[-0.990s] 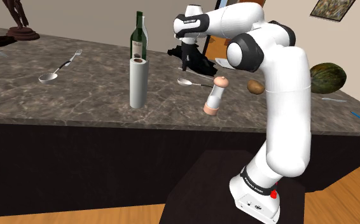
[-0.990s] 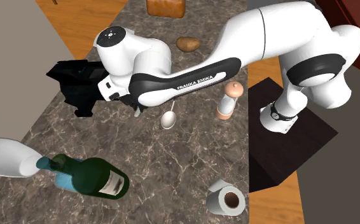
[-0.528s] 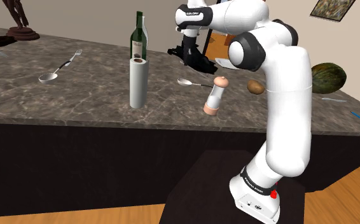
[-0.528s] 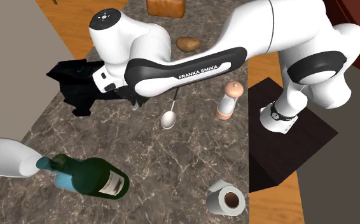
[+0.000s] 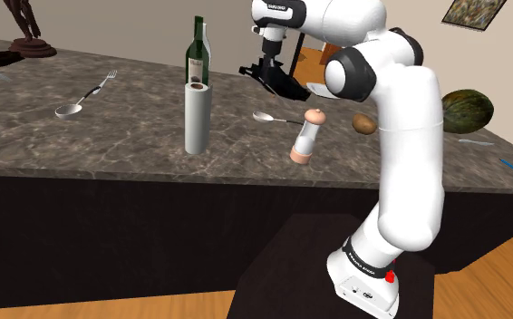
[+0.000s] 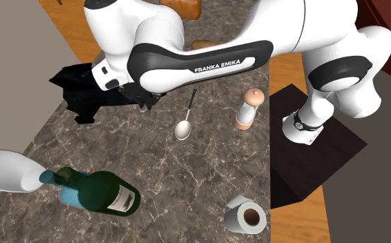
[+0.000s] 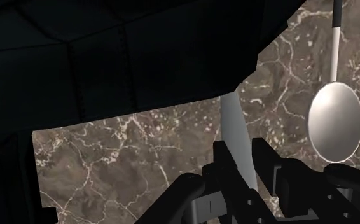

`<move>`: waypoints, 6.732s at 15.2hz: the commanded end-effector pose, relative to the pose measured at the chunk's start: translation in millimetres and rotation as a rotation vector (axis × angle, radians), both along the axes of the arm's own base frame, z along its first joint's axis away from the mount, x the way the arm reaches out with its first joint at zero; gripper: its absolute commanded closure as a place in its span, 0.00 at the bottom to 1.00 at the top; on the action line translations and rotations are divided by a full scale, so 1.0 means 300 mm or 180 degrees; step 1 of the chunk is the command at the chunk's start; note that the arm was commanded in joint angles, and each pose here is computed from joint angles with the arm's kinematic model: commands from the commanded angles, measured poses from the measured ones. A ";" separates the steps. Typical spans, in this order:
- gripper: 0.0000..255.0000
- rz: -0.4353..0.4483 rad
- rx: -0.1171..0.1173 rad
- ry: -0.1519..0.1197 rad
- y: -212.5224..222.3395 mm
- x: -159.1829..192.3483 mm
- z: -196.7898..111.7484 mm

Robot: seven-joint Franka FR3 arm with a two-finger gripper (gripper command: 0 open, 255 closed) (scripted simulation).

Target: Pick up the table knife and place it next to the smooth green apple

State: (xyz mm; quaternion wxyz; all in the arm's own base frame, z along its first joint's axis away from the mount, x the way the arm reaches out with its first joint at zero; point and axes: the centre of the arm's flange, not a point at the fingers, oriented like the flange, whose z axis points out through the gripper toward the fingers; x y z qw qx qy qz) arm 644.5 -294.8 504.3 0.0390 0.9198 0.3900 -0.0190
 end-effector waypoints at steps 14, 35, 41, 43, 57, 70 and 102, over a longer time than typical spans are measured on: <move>1.00 0.0004 -0.0005 -0.0015 -0.103 -0.196 0.185; 0.00 0.2127 0.0152 -0.0300 0.061 -0.355 -0.216; 0.00 0.2127 0.0152 -0.0300 0.061 -0.350 -0.261; 0.00 0.2127 0.0152 -0.0300 0.061 -0.350 -0.261; 0.00 0.2417 0.0645 0.0202 0.055 -0.233 -0.258; 0.00 0.2645 0.1059 0.0626 0.081 -0.169 -0.400; 1.00 0.2645 0.1059 0.0626 0.081 -0.169 -0.066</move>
